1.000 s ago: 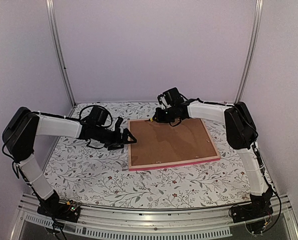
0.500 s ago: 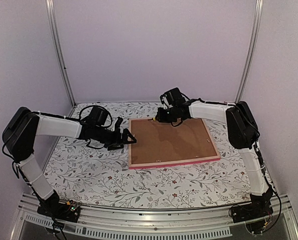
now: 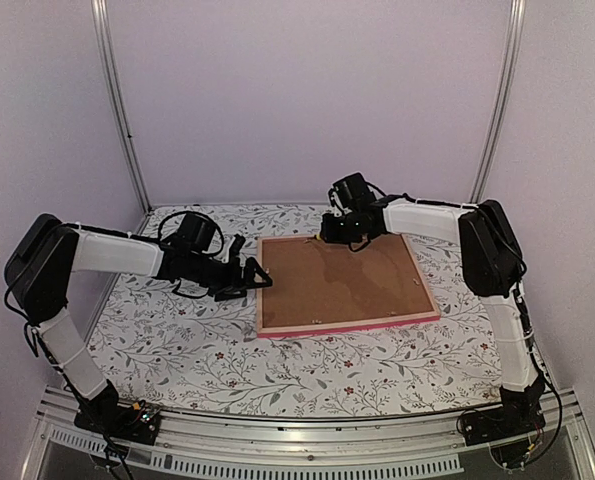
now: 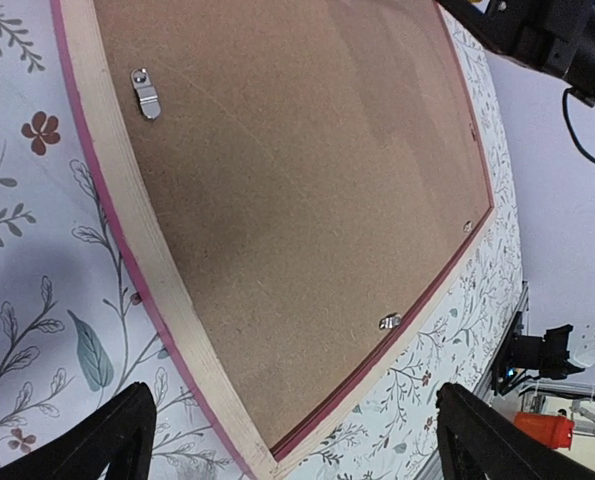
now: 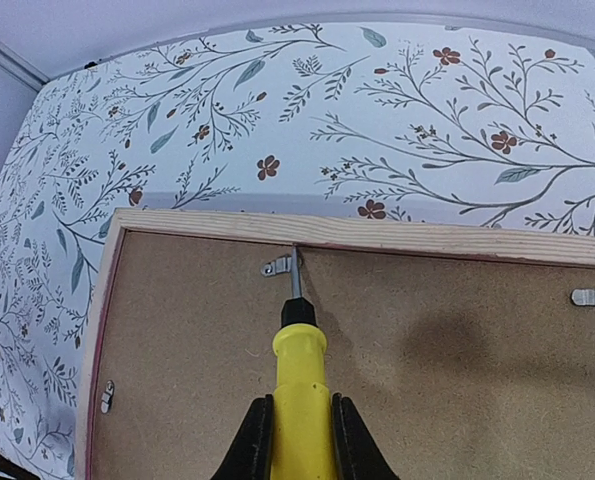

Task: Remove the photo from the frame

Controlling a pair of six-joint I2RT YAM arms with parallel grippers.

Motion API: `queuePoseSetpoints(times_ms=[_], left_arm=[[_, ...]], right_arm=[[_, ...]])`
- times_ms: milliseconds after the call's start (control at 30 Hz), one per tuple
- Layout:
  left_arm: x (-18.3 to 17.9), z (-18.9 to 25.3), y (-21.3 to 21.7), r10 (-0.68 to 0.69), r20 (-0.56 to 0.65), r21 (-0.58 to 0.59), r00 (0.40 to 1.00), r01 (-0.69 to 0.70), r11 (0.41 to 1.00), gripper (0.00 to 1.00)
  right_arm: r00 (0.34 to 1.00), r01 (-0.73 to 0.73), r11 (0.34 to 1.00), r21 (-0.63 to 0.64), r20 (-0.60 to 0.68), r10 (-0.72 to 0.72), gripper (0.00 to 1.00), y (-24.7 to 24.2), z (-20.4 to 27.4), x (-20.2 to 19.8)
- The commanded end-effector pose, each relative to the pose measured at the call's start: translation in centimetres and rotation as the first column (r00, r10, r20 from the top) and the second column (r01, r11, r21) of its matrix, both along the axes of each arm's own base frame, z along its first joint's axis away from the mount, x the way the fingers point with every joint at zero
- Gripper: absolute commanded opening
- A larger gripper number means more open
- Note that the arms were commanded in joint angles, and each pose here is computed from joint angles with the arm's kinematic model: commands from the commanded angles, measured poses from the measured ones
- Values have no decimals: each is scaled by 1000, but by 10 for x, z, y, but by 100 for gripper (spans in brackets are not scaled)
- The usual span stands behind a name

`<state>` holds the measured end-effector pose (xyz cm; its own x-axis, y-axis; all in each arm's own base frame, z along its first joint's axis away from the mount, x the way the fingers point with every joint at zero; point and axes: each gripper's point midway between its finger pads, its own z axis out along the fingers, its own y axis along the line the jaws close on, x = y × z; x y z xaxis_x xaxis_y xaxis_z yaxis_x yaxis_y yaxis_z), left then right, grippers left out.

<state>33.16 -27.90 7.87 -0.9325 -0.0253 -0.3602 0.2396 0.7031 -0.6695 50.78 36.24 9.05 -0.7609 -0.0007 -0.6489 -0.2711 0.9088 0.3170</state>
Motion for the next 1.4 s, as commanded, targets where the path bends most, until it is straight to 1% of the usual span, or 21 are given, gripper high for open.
queuePoseSetpoints(times_ms=[0,500,600,700,900,1367], left_arm=[[1,5,4,14,14,-10,1000,-14,1000,99],[4,6,3,16,13,-14,1000,-16,1000,99],[4,6,3,17,11,-13,1000,-16,1000,99],[4,6,3,15,10,-14,1000,-15,1000,99],[4,5,2,15,11,-15,1000,-15,1000,99],[2,4,3,15,8,-13,1000,-15,1000,99]], right_arm=[[999,46,997,-59,0,-46,0,-23,7,-2],[1000,14,1000,-26,21,-14,0,-16,22,-3],[999,-3,1000,-7,36,3,0,-11,29,-2],[998,-49,998,28,40,48,0,0,35,-5],[994,-88,995,37,72,85,0,13,47,-8],[995,-76,997,30,73,73,0,13,48,-10]])
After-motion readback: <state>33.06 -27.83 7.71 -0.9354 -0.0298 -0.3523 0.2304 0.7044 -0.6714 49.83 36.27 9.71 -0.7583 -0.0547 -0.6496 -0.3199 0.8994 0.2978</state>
